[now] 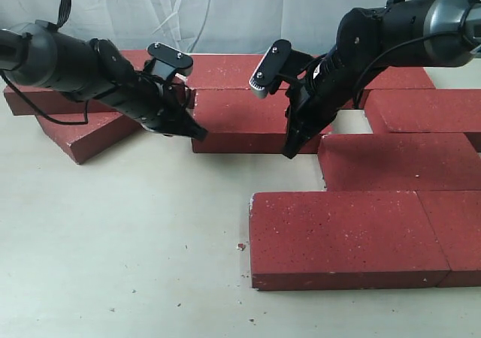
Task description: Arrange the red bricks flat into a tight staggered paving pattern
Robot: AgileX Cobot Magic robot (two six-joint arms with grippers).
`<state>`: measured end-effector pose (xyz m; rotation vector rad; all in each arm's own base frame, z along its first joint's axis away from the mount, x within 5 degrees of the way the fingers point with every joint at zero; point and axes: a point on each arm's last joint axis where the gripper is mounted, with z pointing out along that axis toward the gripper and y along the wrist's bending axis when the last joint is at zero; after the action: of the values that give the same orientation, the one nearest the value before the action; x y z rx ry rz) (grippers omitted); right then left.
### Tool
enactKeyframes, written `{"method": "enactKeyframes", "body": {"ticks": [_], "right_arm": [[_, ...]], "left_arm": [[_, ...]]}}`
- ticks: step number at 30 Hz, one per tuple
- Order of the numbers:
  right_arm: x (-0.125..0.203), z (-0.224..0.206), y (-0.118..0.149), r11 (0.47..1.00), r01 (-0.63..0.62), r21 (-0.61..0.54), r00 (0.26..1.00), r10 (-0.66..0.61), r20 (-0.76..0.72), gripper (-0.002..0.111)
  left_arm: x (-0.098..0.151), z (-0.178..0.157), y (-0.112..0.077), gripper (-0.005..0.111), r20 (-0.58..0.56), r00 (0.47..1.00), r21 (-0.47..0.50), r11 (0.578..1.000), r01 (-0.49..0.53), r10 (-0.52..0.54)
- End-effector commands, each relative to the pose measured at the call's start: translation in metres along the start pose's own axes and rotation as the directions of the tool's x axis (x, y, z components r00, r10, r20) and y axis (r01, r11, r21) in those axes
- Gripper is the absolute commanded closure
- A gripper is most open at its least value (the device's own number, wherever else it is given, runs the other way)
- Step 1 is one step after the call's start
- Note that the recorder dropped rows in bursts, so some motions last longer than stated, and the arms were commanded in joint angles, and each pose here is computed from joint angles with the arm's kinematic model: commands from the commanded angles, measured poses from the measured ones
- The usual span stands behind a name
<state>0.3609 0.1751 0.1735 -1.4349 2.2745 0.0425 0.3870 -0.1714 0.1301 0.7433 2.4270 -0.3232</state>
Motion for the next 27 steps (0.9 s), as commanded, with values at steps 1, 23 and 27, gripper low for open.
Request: {"method": "enactKeyframes", "body": {"ticks": [1, 23, 27], "right_arm": [[-0.001, -0.004, -0.003, 1.0, -0.013, 0.011, 1.0, 0.013, 0.013, 0.109], [-0.002, -0.004, -0.004, 0.999, -0.015, 0.028, 0.999, 0.014, 0.031, 0.109], [-0.002, -0.004, -0.004, 1.0, -0.013, 0.029, 0.999, 0.012, 0.03, 0.109]], "left_arm": [[-0.001, 0.007, -0.002, 0.107, 0.012, 1.0, 0.019, 1.0, 0.013, -0.014], [-0.006, 0.044, -0.048, 0.107, 0.003, 0.995, 0.126, 0.987, -0.095, 0.096], [-0.005, 0.047, -0.048, 0.107, 0.006, 0.996, 0.119, 0.989, -0.086, 0.086]]}}
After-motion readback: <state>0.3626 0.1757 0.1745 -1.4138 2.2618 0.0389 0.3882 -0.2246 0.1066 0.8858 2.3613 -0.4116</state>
